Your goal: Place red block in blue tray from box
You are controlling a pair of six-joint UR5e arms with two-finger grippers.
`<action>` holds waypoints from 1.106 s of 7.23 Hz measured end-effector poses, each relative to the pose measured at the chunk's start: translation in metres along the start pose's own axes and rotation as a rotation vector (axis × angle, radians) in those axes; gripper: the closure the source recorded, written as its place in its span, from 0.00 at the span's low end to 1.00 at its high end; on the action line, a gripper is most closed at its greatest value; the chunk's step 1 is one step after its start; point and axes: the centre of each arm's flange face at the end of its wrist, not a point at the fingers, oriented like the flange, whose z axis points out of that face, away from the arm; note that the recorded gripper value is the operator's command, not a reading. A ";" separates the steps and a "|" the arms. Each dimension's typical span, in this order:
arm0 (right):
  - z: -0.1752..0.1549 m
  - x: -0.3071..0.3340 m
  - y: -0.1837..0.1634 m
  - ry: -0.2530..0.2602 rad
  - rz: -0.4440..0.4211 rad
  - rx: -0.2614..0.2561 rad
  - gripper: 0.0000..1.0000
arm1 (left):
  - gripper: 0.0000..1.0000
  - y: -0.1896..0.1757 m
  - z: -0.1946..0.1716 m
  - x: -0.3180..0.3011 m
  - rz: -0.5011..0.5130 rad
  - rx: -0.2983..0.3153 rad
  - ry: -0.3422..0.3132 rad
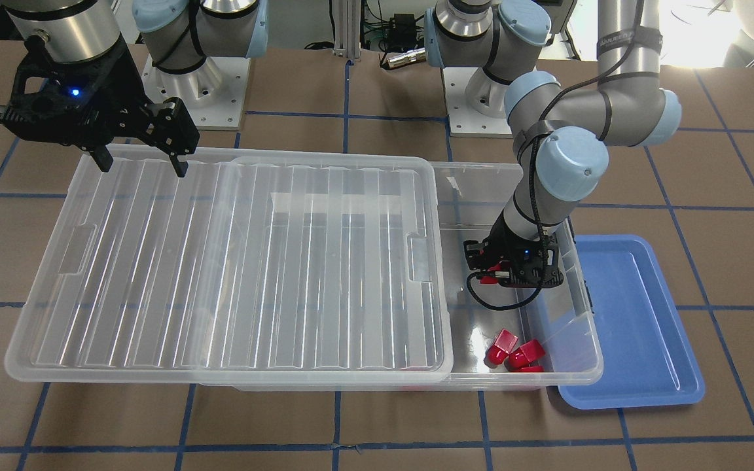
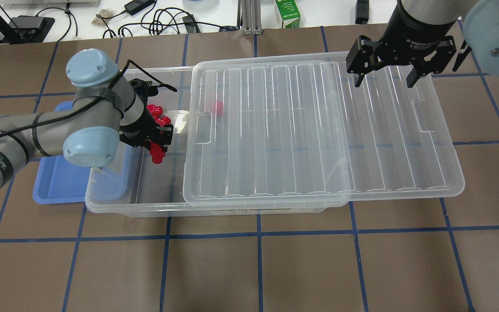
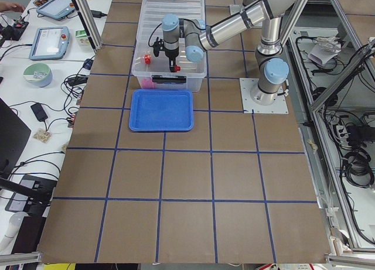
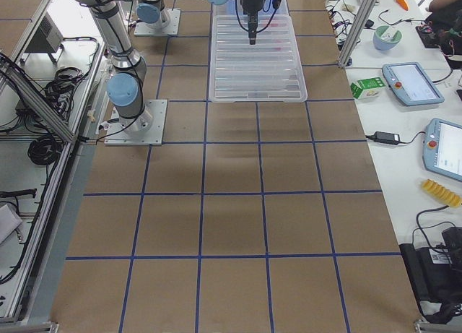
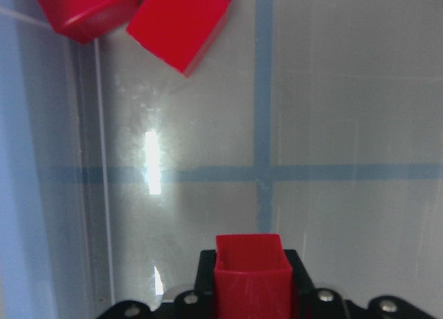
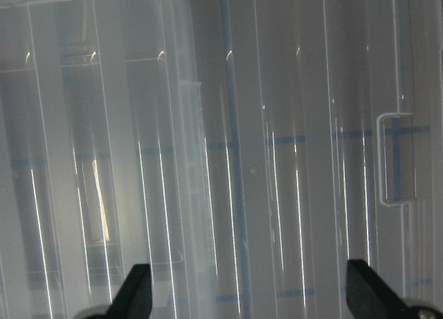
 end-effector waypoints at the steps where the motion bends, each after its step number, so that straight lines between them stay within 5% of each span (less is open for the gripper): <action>1: 0.000 0.000 0.000 -0.001 0.001 0.000 0.00 | 0.98 -0.015 -0.045 -0.001 -0.004 0.000 0.000; 3: -0.001 0.002 0.000 -0.003 0.003 0.002 0.00 | 0.98 -0.038 -0.099 -0.038 -0.042 0.022 -0.001; 5: 0.000 0.024 -0.010 0.000 -0.024 0.008 0.00 | 0.98 -0.046 -0.111 -0.124 -0.042 0.032 -0.004; 8: 0.011 0.170 -0.034 0.019 -0.076 -0.016 0.00 | 0.98 -0.035 -0.044 -0.257 -0.018 0.004 0.049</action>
